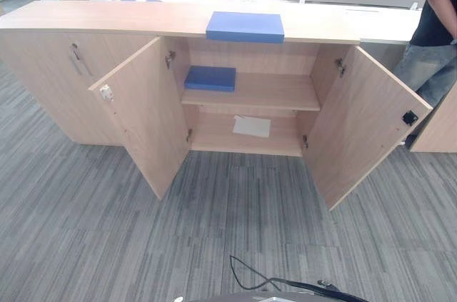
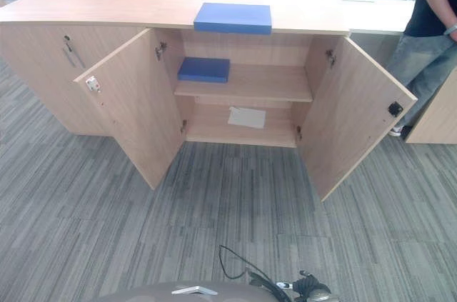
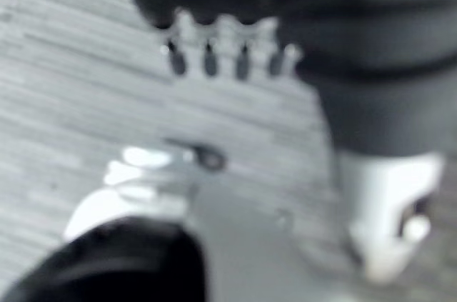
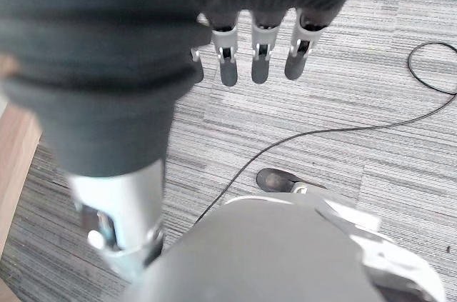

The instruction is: Put the empty folder in the office cabinet

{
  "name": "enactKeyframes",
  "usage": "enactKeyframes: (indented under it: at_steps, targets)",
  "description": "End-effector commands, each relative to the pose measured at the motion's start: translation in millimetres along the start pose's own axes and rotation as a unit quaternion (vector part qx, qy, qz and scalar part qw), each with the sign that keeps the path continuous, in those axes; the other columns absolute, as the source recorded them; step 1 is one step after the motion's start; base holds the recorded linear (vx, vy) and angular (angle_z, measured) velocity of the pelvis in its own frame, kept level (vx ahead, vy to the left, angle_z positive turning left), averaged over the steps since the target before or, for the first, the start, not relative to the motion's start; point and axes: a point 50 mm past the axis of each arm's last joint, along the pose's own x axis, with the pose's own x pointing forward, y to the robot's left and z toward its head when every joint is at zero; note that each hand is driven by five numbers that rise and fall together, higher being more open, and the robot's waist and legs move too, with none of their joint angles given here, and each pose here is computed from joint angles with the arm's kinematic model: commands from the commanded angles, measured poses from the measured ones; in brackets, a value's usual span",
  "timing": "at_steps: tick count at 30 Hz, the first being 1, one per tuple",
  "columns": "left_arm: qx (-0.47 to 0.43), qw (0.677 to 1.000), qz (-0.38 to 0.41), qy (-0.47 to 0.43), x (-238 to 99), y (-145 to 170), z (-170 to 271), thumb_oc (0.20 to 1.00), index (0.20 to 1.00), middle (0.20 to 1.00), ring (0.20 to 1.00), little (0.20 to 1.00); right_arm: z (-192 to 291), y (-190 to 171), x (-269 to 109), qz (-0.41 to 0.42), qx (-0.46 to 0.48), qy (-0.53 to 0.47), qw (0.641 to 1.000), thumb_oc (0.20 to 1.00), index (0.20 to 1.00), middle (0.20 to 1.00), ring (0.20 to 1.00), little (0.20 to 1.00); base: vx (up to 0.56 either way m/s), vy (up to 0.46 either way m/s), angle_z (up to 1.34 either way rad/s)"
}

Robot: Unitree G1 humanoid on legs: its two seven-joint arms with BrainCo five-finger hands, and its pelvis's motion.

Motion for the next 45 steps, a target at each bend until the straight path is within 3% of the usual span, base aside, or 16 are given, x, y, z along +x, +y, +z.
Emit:
enactKeyframes:
  at_steps: [1, 15, 20, 33, 45]
  targets:
    - [0.001, 1.000, -0.003, -0.012, 2.6, -6.1, 13.0, 1.000, 1.000, 1.000, 1.000, 1.000, 15.5, -16.2, -0.5, -0.026, -0.018, -0.021, 0.999, 1.000, 1.000, 1.000, 1.000, 1.000, 0.00, 0.000, 0.00]
    - [0.002, 1.000, -0.001, -0.012, 2.7, -6.1, 12.9, 1.000, 1.000, 1.000, 1.000, 1.000, 16.9, -16.0, -0.8, -0.031, -0.022, -0.034, 0.999, 1.000, 1.000, 1.000, 1.000, 1.000, 0.00, 0.000, 0.00]
    - [0.013, 1.000, -0.002, -0.007, 2.6, -6.0, 12.2, 1.000, 1.000, 1.000, 1.000, 1.000, 30.4, -18.3, -2.3, -0.051, -0.048, -0.084, 0.994, 1.000, 1.000, 1.000, 1.000, 1.000, 0.03, 0.029, -0.01]
    - [0.001, 0.999, -0.006, -0.039, 1.5, -4.8, 28.4, 1.000, 1.000, 1.000, 1.000, 1.000, 61.3, -24.5, -8.1, -0.083, 0.056, -0.175, 0.979, 1.000, 1.000, 1.000, 1.000, 1.000, -0.01, 0.085, -0.13]
    - [-0.007, 1.000, 0.006, -0.028, -1.7, 8.0, 16.1, 1.000, 1.000, 1.000, 1.000, 1.000, 63.7, -30.3, -17.1, -0.103, 0.066, -0.236, 0.964, 1.000, 1.000, 1.000, 1.000, 1.000, 0.26, -0.061, 0.03]
